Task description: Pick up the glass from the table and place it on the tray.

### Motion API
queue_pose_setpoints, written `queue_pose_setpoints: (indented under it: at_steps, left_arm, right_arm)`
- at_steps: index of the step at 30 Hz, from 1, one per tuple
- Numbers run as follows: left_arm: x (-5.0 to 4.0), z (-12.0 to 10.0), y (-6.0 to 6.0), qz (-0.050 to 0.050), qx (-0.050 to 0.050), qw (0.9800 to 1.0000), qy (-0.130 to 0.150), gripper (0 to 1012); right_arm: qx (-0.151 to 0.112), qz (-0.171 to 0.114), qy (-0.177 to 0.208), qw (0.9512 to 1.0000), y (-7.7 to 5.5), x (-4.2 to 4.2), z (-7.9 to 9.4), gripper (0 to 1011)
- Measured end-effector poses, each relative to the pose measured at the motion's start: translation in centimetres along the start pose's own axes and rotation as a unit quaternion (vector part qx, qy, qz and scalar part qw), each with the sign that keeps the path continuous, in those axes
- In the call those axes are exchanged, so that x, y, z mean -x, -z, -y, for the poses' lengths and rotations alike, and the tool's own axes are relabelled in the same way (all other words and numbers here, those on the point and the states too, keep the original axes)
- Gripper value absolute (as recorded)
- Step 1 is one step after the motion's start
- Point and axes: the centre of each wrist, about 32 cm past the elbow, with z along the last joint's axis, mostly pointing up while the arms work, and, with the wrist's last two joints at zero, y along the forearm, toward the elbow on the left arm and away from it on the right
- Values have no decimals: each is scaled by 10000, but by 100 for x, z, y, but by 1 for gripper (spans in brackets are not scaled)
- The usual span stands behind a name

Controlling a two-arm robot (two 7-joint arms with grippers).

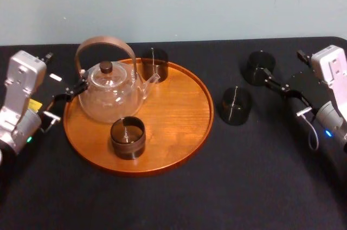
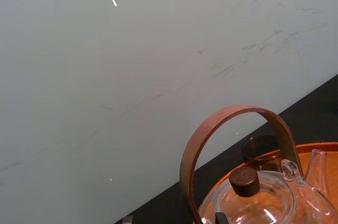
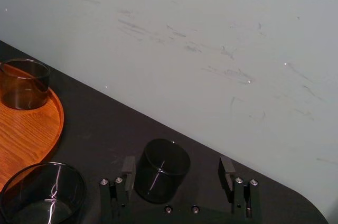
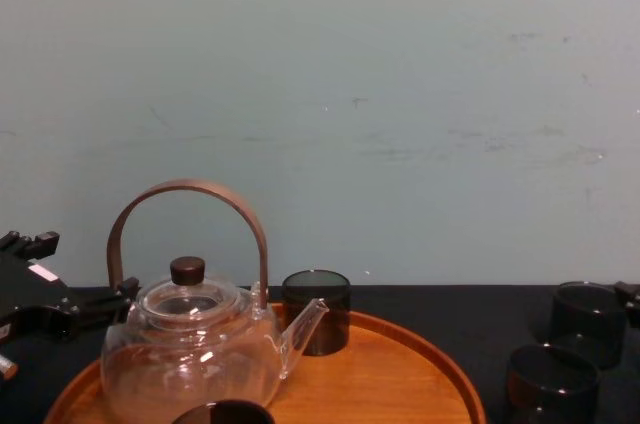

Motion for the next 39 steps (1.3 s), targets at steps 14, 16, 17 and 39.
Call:
queue_pose_setpoints:
  at_steps: [14,16,17,39]
  left_arm:
    - [0,0,0,0,0,10000,0,1009]
    - [0,0,0,0,0,10000,0,1010]
    - [0,0,0,0,0,10000,0,1010]
    - [0,0,0,0,0,10000,0,1009]
  right_arm:
    - [0,0,0,10000,0,0,0,1003]
    - [0,0,0,10000,0,0,0,1002]
    - [0,0,0,10000,0,0,0,1002]
    - [-88,-134,-309,9994,-22,7,110,1003]
